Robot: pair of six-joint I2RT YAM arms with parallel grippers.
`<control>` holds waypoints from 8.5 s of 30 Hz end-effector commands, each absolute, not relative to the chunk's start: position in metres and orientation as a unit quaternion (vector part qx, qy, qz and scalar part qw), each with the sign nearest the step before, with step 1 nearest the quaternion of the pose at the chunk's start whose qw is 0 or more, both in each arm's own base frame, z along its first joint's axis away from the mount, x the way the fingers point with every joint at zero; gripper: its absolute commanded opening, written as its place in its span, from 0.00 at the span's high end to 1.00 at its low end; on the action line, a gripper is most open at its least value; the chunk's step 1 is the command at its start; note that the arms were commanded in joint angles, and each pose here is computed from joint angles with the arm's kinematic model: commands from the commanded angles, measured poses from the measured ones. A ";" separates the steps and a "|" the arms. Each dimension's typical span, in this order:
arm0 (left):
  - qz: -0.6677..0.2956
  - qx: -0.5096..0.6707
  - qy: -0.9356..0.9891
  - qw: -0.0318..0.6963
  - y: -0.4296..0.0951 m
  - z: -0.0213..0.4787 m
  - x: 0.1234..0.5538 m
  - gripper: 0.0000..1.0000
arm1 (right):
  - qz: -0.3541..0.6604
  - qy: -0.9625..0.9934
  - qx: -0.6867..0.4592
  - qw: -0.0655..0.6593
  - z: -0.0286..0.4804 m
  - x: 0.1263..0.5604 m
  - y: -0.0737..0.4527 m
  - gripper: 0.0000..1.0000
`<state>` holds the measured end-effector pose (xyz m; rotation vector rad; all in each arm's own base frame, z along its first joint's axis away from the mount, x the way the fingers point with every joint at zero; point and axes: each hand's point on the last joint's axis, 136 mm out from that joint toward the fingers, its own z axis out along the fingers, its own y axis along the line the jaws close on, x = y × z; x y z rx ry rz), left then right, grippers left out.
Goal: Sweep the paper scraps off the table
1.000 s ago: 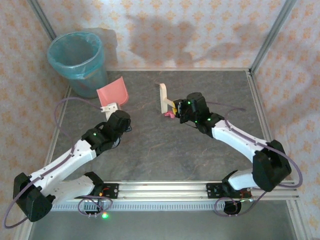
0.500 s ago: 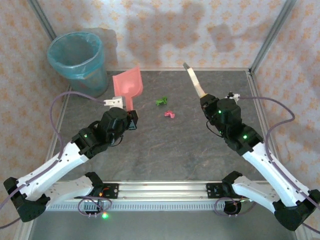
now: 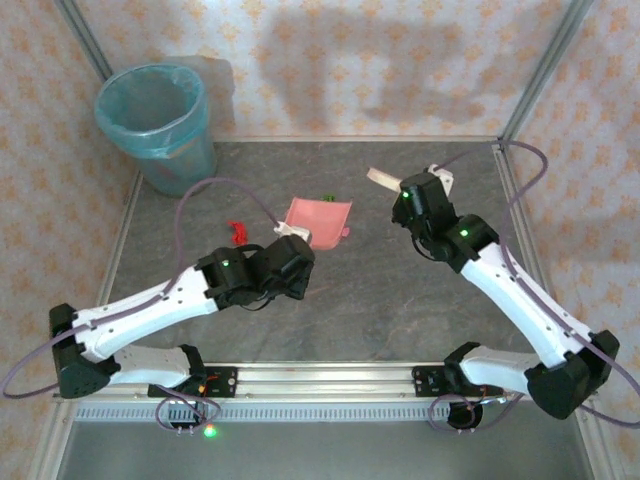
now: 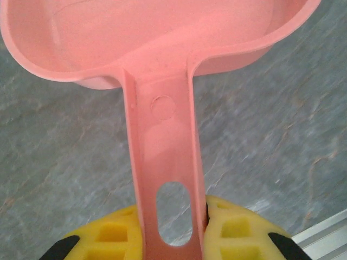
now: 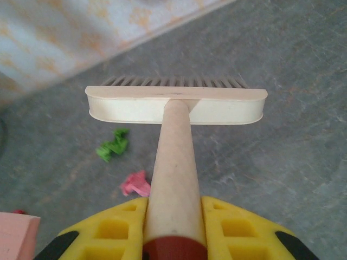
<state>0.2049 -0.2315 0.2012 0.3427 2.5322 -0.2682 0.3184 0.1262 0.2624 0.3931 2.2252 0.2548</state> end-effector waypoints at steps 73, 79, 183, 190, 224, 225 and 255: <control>0.026 0.134 0.983 0.122 -0.212 0.044 0.220 1.00 | 0.036 0.930 0.043 0.363 0.241 0.296 0.159 1.00; 0.027 0.136 0.984 0.115 -0.214 0.040 0.219 1.00 | -0.016 0.944 0.007 0.329 0.209 0.325 0.178 1.00; 0.060 0.137 0.980 0.131 -0.197 0.048 0.224 1.00 | -0.008 0.970 -0.010 0.241 0.175 0.258 0.147 1.00; 0.048 0.148 0.981 0.116 -0.205 0.043 0.219 1.00 | 0.031 0.976 -0.044 0.213 0.171 0.249 0.182 1.00; 0.045 0.124 0.983 0.127 -0.214 0.053 0.215 1.00 | 0.073 0.932 0.000 0.356 0.246 0.252 0.163 1.00; 0.050 0.120 0.983 0.131 -0.212 0.055 0.216 1.00 | 0.063 0.936 -0.004 0.346 0.243 0.246 0.157 1.00; 0.066 0.132 0.983 0.109 -0.218 0.052 0.213 1.00 | 0.078 0.963 -0.046 0.256 0.180 0.236 0.184 1.00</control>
